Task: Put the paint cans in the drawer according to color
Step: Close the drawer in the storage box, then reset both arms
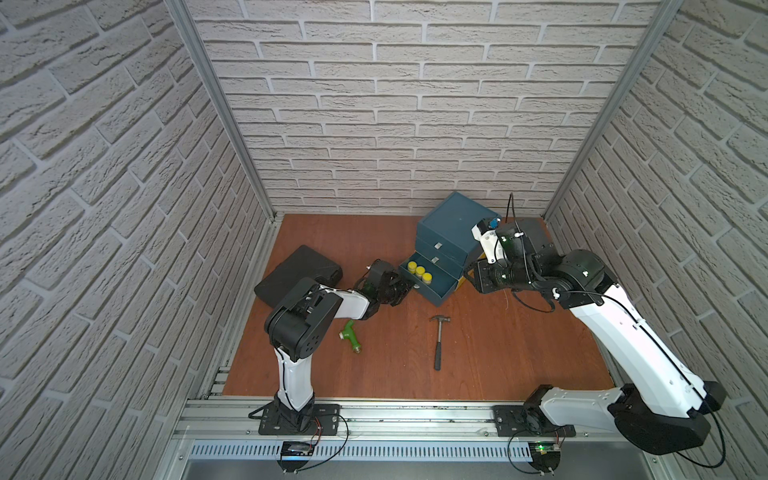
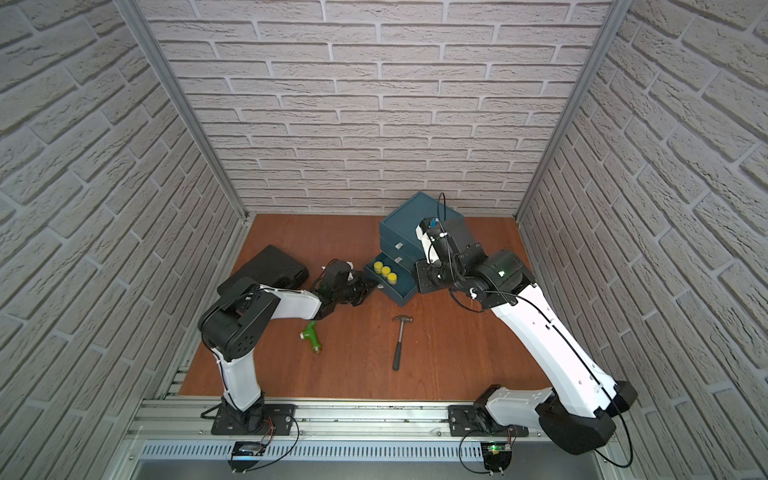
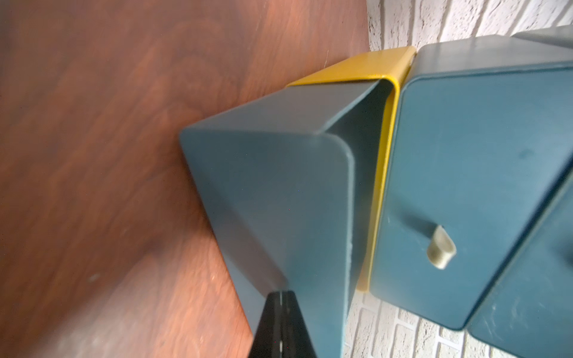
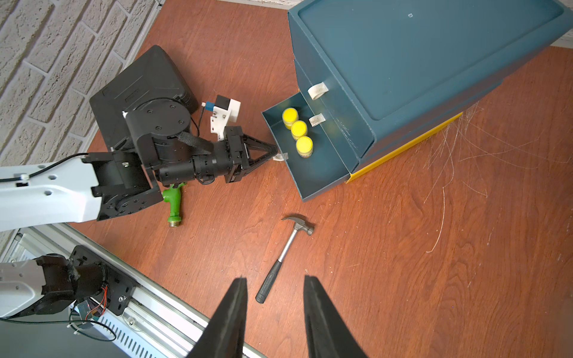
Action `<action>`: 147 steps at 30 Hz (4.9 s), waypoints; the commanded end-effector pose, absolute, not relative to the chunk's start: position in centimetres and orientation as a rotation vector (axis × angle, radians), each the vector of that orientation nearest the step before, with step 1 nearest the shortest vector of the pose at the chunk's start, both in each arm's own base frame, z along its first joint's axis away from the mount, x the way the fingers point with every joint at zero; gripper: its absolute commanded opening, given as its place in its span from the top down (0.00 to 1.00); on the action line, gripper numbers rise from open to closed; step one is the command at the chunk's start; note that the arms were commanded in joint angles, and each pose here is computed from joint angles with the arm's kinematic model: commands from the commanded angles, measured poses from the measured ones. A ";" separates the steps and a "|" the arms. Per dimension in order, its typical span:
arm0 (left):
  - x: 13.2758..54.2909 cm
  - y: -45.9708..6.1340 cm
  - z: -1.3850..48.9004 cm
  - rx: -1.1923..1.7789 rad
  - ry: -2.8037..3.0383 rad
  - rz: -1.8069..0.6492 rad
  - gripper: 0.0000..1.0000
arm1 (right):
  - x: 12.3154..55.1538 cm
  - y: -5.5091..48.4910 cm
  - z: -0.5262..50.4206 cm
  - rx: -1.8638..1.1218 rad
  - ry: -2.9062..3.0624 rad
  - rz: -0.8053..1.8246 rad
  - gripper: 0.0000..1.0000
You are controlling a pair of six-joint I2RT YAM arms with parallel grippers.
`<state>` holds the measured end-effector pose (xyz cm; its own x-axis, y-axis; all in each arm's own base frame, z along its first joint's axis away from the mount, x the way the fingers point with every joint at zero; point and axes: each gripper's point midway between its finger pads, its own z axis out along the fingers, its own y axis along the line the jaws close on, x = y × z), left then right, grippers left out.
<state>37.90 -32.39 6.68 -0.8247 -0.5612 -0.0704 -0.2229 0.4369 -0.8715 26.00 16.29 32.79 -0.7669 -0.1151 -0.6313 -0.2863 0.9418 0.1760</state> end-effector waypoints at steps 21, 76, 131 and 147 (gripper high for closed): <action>43.6 -36.8 7.4 -0.555 2.322 -1.420 1.00 | 27.1 16.8 33.3 -0.259 2.405 0.353 0.64; 36.7 -20.3 20.3 -0.304 2.422 -0.802 0.02 | 27.1 9.2 36.1 0.030 2.176 0.080 0.00; 39.3 3.2 9.0 0.042 1.961 0.201 0.02 | 38.8 -3.4 9.6 0.144 1.908 -0.216 0.00; 39.3 4.1 8.6 -0.008 1.954 0.183 0.02 | 39.0 -3.3 9.6 0.134 1.923 -0.214 0.00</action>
<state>39.20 4.09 8.16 -0.4124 0.0900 -0.9066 -0.0915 0.9860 0.1395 38.56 -3.26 8.41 -0.4000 -0.0025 -0.9165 0.1979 0.9762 -0.0891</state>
